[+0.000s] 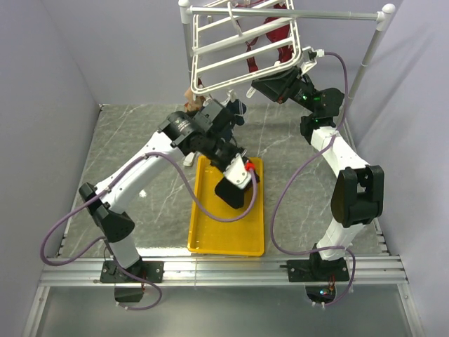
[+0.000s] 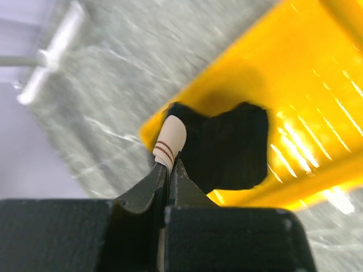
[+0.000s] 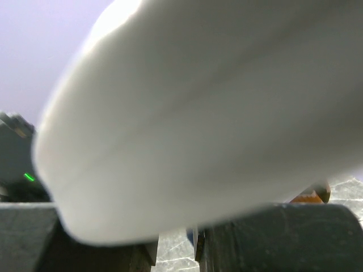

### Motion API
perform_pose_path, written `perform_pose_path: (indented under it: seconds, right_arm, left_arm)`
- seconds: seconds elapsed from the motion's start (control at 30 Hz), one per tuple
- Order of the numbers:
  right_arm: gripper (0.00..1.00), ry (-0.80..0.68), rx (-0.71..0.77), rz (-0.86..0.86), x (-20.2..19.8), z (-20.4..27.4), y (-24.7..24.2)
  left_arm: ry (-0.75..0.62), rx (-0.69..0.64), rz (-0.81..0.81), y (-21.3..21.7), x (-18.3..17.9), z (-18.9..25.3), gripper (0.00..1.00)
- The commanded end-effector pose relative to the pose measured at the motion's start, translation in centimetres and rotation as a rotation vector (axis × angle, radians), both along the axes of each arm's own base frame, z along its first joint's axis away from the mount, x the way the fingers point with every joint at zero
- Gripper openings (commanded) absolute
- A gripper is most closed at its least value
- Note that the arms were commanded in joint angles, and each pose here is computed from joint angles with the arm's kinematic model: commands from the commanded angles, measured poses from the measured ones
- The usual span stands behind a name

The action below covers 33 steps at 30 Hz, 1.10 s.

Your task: Clip the underwear to the hanger

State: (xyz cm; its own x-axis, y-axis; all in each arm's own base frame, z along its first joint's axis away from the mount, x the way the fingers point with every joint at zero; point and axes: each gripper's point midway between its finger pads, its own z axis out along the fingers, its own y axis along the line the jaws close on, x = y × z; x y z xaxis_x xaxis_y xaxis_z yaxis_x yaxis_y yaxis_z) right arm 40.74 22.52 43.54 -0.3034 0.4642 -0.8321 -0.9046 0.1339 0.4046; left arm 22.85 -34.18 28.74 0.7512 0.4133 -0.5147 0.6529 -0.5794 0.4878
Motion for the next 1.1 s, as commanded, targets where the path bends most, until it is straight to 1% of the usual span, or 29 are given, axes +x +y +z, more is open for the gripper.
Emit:
perform_pose_path:
  seconds: [0.0, 0.03, 0.07, 0.13, 0.23, 0.27, 0.33, 0.37, 0.43, 0.47, 0.53, 0.57, 0.6, 0.67, 0.73, 0.77, 0.8, 0.87, 0.9, 0.97, 1.0, 1.03, 1.07]
  right_arm:
    - [0.0, 0.023, -0.004, 0.022, 0.3, 0.4, 0.5]
    - [0.0, 0.019, -0.004, 0.019, 0.3, 0.5, 0.4]
    - [0.0, 0.019, -0.005, 0.022, 0.3, 0.5, 0.5]
    - [0.0, 0.02, -0.004, 0.021, 0.3, 0.4, 0.4]
    - [0.0, 0.026, -0.001, 0.024, 0.4, 0.2, 0.5]
    - [0.0, 0.028, -0.001, 0.025, 0.4, 0.2, 0.5]
    - [0.0, 0.03, 0.001, 0.023, 0.5, 0.1, 0.4]
    - [0.0, 0.03, 0.001, 0.025, 0.5, 0.1, 0.4]
    - [0.0, 0.031, -0.001, 0.024, 0.6, 0.1, 0.4]
    - [0.0, 0.034, -0.001, 0.026, 0.6, 0.0, 0.5]
    - [0.0, 0.034, -0.001, 0.026, 0.7, 0.1, 0.5]
    - [0.0, 0.033, -0.001, 0.026, 0.6, 0.2, 0.5]
    - [0.0, 0.031, -0.001, 0.027, 0.6, 0.3, 0.5]
    - [0.0, 0.03, -0.004, 0.026, 0.6, 0.3, 0.5]
    - [0.0, 0.03, -0.005, 0.026, 0.6, 0.2, 0.5]
    - [0.0, 0.032, -0.002, 0.023, 0.6, 0.3, 0.5]
    - [0.0, 0.036, -0.002, 0.024, 0.7, 0.2, 0.5]
    - [0.0, 0.039, -0.001, 0.024, 0.7, 0.1, 0.5]
    - [0.0, 0.041, -0.001, 0.022, 0.8, 0.1, 0.5]
    - [0.0, 0.042, -0.003, 0.017, 0.9, 0.1, 0.4]
    - [0.0, 0.045, -0.003, 0.019, 0.9, 0.0, 0.5]
    - [0.0, 0.042, -0.003, 0.018, 1.0, 0.1, 0.5]
    - [0.0, 0.043, -0.002, 0.022, 0.9, 0.2, 0.6]
  left_arm:
    - [-0.041, -0.25, -0.015, -2.9, 0.2, 8.2, 0.0]
    - [-0.008, -0.295, -0.019, -3.1, -0.3, 9.6, 0.0]
    - [-0.021, -0.328, -0.026, -3.1, -0.5, 11.0, 0.0]
    - [0.001, -0.314, -0.041, -2.6, -1.4, 10.9, 0.0]
    - [0.05, -0.194, -0.01, -1.2, -1.7, 6.5, 0.0]
    - [0.093, -0.099, 0.018, 0.1, -2.0, 2.6, 0.0]
    - [0.112, 0.003, 0.034, 1.6, -2.3, -1.8, 0.0]
    - [0.147, 0.124, 0.054, 3.5, -2.8, -6.4, 0.0]
    - [0.187, 0.249, 0.071, 5.5, -3.4, -10.7, 0.0]
    - [0.234, 0.355, 0.083, 7.0, -3.8, -14.1, 0.0]
    - [0.23, 0.501, 0.156, 9.0, -2.9, -17.0, 0.0]
    - [0.264, 0.59, 0.183, 9.7, -2.4, -18.8, 0.0]
    - [0.259, 0.656, 0.25, 10.7, -1.2, -19.3, 0.0]
    - [0.304, 0.73, 0.299, 10.9, 0.2, -19.9, 0.0]
    - [0.304, 0.738, 0.368, 11.2, 2.2, -19.7, 0.0]
    - [0.282, 0.71, 0.387, 10.4, 3.6, -19.3, 0.0]
    - [0.266, 0.673, 0.403, 10.0, 4.7, -19.1, 0.0]
    - [0.254, 0.581, 0.4, 8.7, 5.6, -17.8, 0.0]
    - [0.215, 0.507, 0.407, 7.6, 6.8, -17.2, 0.02]
    - [0.172, 0.413, 0.405, 6.8, 7.2, -16.0, 0.04]
    - [0.138, 0.386, 0.371, 6.4, 7.1, -15.6, 0.06]
    - [0.09, 0.325, 0.366, 5.4, 7.8, -14.9, 0.07]
    - [0.075, 0.295, 0.35, 5.5, 7.2, -14.3, 0.08]
